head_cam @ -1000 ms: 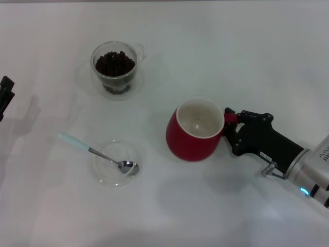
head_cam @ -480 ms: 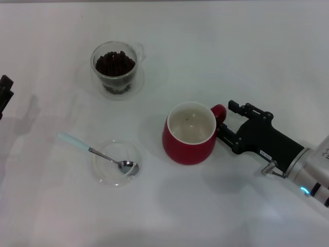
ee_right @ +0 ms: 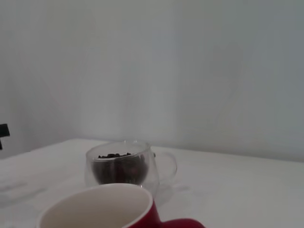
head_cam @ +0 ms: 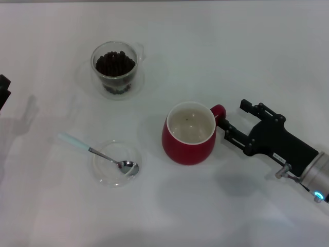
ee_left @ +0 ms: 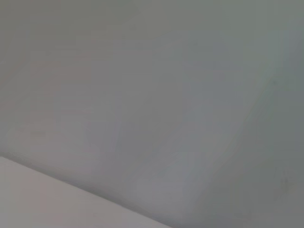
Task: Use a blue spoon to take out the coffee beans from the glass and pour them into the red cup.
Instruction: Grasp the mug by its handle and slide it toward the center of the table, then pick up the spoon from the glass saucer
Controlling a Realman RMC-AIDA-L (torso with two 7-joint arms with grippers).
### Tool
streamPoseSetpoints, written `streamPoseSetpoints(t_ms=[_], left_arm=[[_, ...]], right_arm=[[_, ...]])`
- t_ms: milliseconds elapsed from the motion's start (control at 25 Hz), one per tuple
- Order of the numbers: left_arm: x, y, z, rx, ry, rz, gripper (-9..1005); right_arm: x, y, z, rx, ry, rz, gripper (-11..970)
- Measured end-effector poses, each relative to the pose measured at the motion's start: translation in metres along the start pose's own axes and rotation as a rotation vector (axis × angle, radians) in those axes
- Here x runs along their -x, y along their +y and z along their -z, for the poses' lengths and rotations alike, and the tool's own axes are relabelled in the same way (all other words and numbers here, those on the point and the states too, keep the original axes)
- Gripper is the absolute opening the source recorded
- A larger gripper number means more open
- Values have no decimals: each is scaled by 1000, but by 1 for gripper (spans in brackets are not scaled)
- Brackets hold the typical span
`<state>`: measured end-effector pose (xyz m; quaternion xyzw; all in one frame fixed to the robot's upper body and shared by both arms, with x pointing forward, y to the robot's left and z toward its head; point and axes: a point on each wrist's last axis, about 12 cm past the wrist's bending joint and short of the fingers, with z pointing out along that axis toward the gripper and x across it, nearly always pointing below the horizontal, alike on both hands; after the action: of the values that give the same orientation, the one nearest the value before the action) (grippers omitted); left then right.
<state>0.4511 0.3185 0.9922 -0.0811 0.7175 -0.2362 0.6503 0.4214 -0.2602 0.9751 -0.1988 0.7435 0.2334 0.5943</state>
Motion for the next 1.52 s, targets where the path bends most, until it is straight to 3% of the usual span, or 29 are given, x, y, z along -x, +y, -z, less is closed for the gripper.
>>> streamPoseSetpoints(t_ms=[440,680,880,1000,1120,1160,1200,1400,1520], left_arm=[[-1,0,1,5,-1,17,876],[0,1,3,9,-1,27,876],[-2,1,6,12,5,42,877],[-6,0,9,-4,31,160,877],[-10,-2,14,-17,74,343,877],[-10,-2,14,-17,74,343,877],[-14,-2,22,-21,96,462,877],[-21,-14,45,-85,122,624,874],[-23,-19,54,-117,127,657,870]], right_arm=[[-8,-1,24,-13,-2,-55,749],[-10,-16,54,-70,-21,-102,746],[-7,-35,75,-204,-75,-155,747],[0,-45,84,-301,-154,-160,747],[7,-53,88,-367,-217,-157,740],[9,-56,88,-379,-233,-155,740],[11,-57,87,-386,-249,-153,740],[19,-62,76,-372,-281,-144,740],[21,-62,71,-362,-290,-143,740]])
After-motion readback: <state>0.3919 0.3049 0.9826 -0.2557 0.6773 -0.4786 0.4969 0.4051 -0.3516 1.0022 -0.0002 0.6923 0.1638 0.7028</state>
